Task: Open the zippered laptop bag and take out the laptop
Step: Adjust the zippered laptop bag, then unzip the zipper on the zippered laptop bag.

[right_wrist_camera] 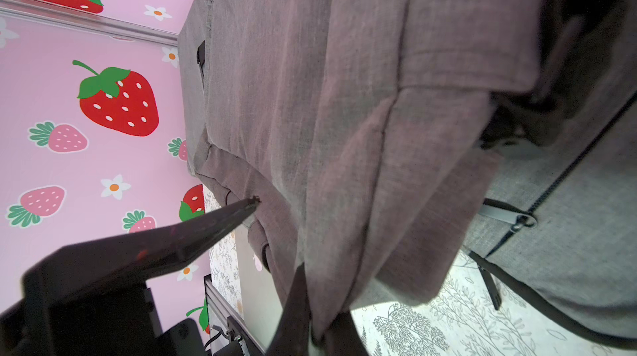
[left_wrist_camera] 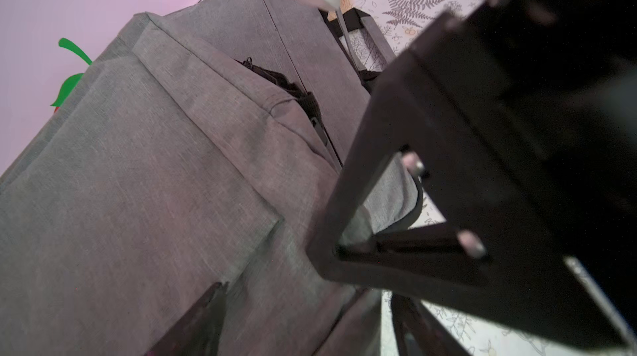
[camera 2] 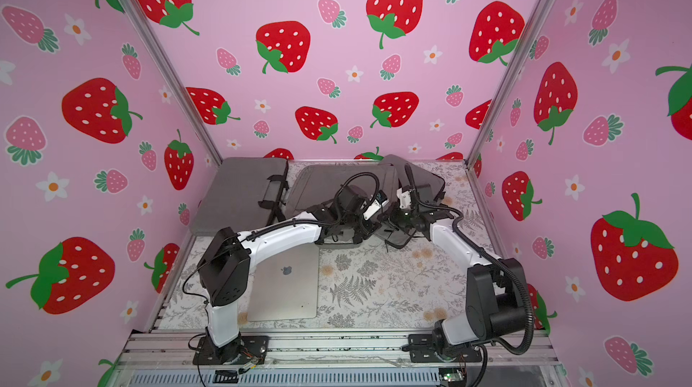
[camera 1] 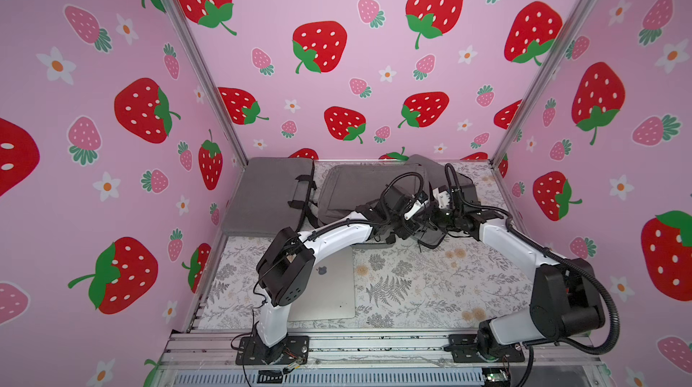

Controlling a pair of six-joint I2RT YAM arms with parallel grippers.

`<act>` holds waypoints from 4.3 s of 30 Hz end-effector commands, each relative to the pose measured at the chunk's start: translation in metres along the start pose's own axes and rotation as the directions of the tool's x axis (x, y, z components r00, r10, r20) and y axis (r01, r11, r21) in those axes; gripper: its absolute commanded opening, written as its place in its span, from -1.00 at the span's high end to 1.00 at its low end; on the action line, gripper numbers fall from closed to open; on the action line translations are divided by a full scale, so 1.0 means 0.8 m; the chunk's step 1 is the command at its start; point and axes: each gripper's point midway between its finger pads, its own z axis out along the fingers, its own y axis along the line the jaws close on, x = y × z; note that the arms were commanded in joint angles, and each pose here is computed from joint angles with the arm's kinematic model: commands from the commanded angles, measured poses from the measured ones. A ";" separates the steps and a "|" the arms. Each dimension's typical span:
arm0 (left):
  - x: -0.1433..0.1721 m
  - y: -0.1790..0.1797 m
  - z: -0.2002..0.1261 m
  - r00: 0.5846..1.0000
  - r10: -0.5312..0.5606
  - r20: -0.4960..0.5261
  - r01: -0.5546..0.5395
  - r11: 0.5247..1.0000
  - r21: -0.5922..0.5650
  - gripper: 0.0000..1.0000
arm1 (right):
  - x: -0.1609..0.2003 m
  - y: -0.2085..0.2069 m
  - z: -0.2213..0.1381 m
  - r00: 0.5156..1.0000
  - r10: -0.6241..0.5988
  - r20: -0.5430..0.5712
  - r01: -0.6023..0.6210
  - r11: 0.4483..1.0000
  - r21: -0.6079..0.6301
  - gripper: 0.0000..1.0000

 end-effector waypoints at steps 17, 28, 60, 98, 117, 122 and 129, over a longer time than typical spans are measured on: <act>-0.018 0.014 -0.012 0.998 -0.054 0.011 0.053 0.998 0.041 1.00 | -0.016 0.008 -0.016 0.997 -0.055 0.057 0.058 0.997 -0.045 0.17; -0.038 0.018 -0.037 0.977 -0.207 0.052 0.193 0.961 0.200 1.00 | -0.030 -0.042 -0.079 0.885 -0.404 0.231 0.364 0.910 0.198 -0.25; -0.063 0.018 -0.078 0.946 -0.321 0.035 0.283 0.877 0.388 1.00 | -0.077 -0.048 0.010 0.815 -0.510 0.274 0.529 0.849 0.005 0.41; -0.057 0.036 -0.071 0.945 -0.327 -0.028 0.308 0.852 0.423 1.00 | -0.066 -0.019 0.023 0.812 -0.533 0.237 0.578 0.789 -0.209 0.74; -0.054 0.050 -0.043 0.938 -0.343 -0.055 0.337 0.862 0.379 1.00 | -0.012 -0.007 -0.023 0.669 -0.718 0.191 0.735 0.678 -0.025 1.00; -0.058 0.050 -0.038 0.937 -0.346 -0.053 0.339 0.858 0.385 1.00 | 0.015 -0.001 -0.023 0.634 -0.762 0.132 0.770 0.638 -0.017 1.00; -0.058 0.039 -0.031 0.945 -0.323 -0.048 0.315 0.866 0.388 1.00 | 0.058 0.018 -0.001 0.599 -0.798 0.070 0.801 0.596 -0.058 1.00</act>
